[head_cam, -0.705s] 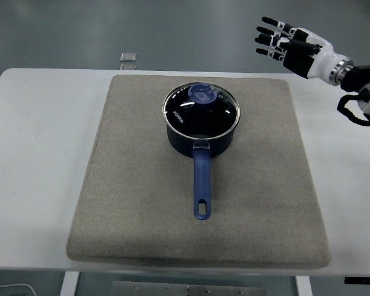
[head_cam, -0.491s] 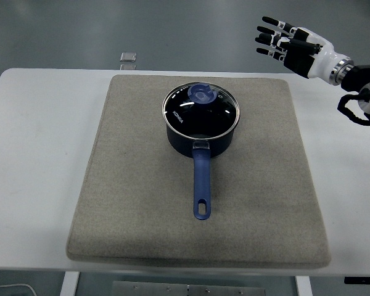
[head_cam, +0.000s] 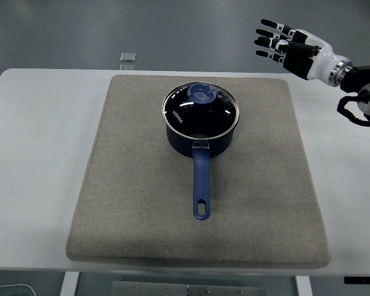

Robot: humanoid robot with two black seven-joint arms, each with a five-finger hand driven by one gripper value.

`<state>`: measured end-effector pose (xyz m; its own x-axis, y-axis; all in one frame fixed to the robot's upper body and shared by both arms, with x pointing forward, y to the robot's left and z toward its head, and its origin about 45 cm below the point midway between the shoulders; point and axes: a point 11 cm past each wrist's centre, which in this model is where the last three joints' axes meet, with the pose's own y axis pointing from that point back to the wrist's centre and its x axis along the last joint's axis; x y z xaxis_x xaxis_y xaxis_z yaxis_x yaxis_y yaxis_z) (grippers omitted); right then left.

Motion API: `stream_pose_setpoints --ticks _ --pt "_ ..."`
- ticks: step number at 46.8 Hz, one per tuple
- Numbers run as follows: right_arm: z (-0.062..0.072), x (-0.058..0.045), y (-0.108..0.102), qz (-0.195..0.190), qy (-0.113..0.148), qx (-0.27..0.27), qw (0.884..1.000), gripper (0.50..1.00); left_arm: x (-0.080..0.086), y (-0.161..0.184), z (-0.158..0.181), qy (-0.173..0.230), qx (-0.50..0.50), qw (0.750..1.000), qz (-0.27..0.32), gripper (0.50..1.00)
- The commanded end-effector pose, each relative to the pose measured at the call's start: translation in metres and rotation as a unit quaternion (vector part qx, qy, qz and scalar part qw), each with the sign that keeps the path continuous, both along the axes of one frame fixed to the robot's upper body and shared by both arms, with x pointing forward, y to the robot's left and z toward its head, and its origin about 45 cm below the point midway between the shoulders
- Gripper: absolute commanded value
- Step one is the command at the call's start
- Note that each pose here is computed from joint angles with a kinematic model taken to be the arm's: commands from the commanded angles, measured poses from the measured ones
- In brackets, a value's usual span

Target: Lift the pot lid and place it to the right of the pot.

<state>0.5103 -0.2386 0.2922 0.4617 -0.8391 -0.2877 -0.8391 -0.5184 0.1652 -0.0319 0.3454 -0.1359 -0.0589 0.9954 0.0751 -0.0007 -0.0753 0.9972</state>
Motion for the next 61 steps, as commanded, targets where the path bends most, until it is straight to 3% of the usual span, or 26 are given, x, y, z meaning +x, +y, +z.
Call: stream_pose_setpoints --ticks 1,12,18,40,48,54,61 --pt "0.003 0.001 -0.001 -0.001 -0.002 0.002 1.0 0.924 0.0 0.0 0.0 0.0 0.001 1.0 0.0 1.0" --pt "0.007 0.002 0.001 0.001 -0.007 0.0 1.0 0.924 0.0 0.0 0.0 0.0 0.0 1.0 0.0 1.0" --pt "0.016 0.005 0.004 0.006 -0.016 -0.006 1.0 0.924 0.0 0.0 0.0 0.0 0.0 1.0 0.0 1.0" --pt "0.047 0.012 0.015 0.036 -0.072 -0.11 0.991 0.924 0.0 0.0 0.0 0.0 0.001 1.0 0.0 1.0" --pt "0.045 0.009 0.021 0.064 -0.085 -0.154 0.982 0.924 0.0 0.0 0.0 0.0 0.001 1.0 0.0 1.0" --pt "0.043 0.001 0.04 0.105 -0.103 -0.195 0.97 0.924 0.0 0.0 0.0 0.0 0.001 1.0 0.0 1.0" --pt "0.058 -0.008 0.065 0.152 -0.14 -0.238 0.949 0.924 0.0 0.0 0.0 0.0 0.001 1.0 0.0 1.0"
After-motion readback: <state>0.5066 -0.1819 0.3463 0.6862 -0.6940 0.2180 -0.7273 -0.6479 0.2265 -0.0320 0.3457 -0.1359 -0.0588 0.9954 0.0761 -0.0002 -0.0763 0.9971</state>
